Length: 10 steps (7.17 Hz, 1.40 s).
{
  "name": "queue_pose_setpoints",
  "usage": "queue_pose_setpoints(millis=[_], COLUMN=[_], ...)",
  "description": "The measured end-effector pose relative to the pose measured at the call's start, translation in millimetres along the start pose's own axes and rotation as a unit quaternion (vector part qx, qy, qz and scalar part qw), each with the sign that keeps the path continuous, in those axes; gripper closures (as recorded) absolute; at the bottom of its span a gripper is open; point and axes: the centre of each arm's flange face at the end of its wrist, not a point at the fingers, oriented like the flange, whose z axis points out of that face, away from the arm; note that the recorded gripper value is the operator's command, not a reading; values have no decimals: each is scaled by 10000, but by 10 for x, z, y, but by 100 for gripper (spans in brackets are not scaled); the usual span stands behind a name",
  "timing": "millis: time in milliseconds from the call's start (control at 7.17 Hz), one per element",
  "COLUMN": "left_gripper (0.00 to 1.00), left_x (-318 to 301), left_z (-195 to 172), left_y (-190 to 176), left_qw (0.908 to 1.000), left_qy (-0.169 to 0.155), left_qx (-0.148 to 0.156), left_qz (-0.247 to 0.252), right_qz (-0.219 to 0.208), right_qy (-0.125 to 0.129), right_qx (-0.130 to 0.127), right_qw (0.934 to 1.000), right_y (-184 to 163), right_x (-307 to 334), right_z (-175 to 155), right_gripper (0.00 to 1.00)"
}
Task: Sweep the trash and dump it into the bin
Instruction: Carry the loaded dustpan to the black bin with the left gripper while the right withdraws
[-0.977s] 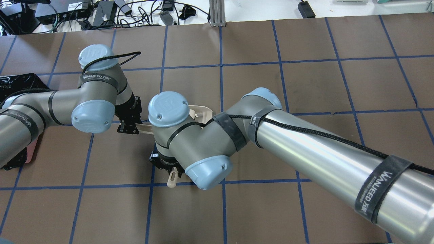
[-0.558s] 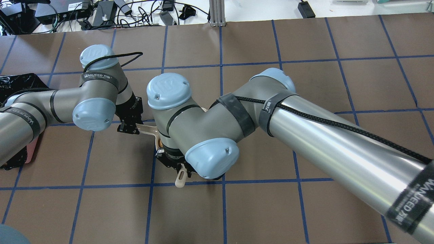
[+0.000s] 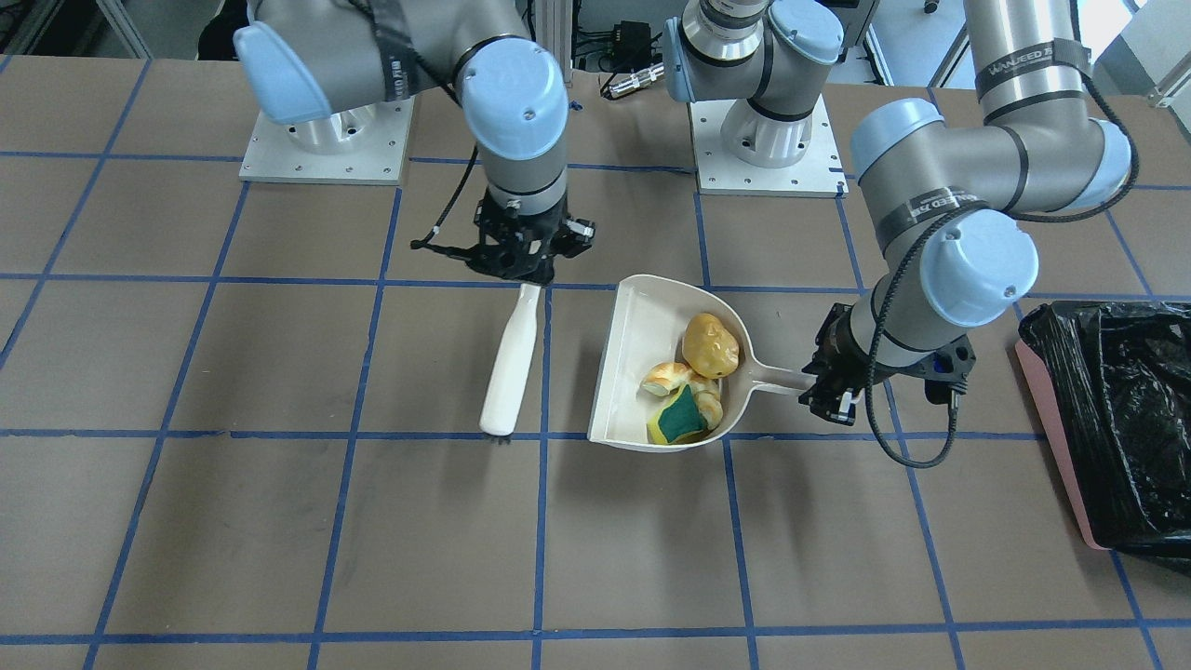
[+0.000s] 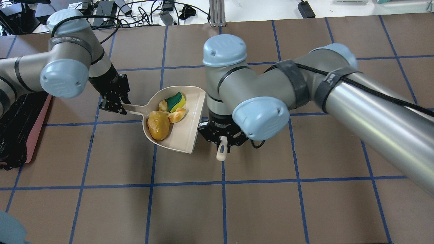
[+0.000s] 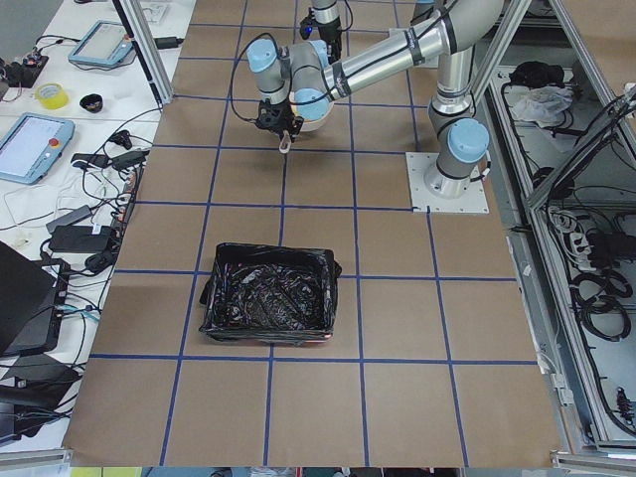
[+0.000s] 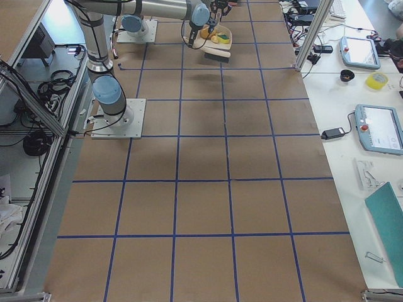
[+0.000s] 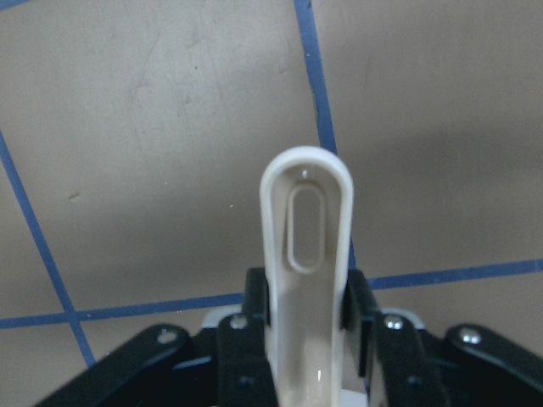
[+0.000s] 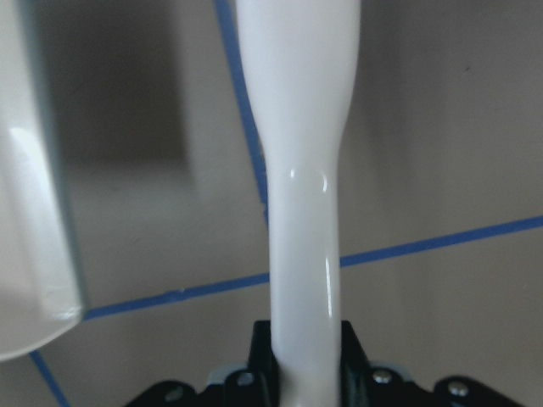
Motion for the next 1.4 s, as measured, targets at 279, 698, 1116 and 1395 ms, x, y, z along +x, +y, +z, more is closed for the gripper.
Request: queue_pose_setpoints(millis=[279,698,1116,1395], left_gripper=[100,100,100,100], left_x=[-2,29,-124,-286], left_z=[-191,-420,-517,-729], left_y=[-476,-1157,-2099,-2832], left_qw=[9999,9992,9983,9972], left_qy=[159,362,235,190], left_qx=[-7,78,-68,-4], left_qz=[-45,-123,-523,-722], right_qz=[-191,-761,-1172,-1147], right_qy=[-39,317,323,357], right_qx=[104,434,342,427], right_qw=[9998,9956,9920,9918], right_y=[-665,-1237,-1705,-1893], right_x=[767,1537,2392,2805], right_z=[-172,-269,-220,-197], right_gripper=[100,100,100,100])
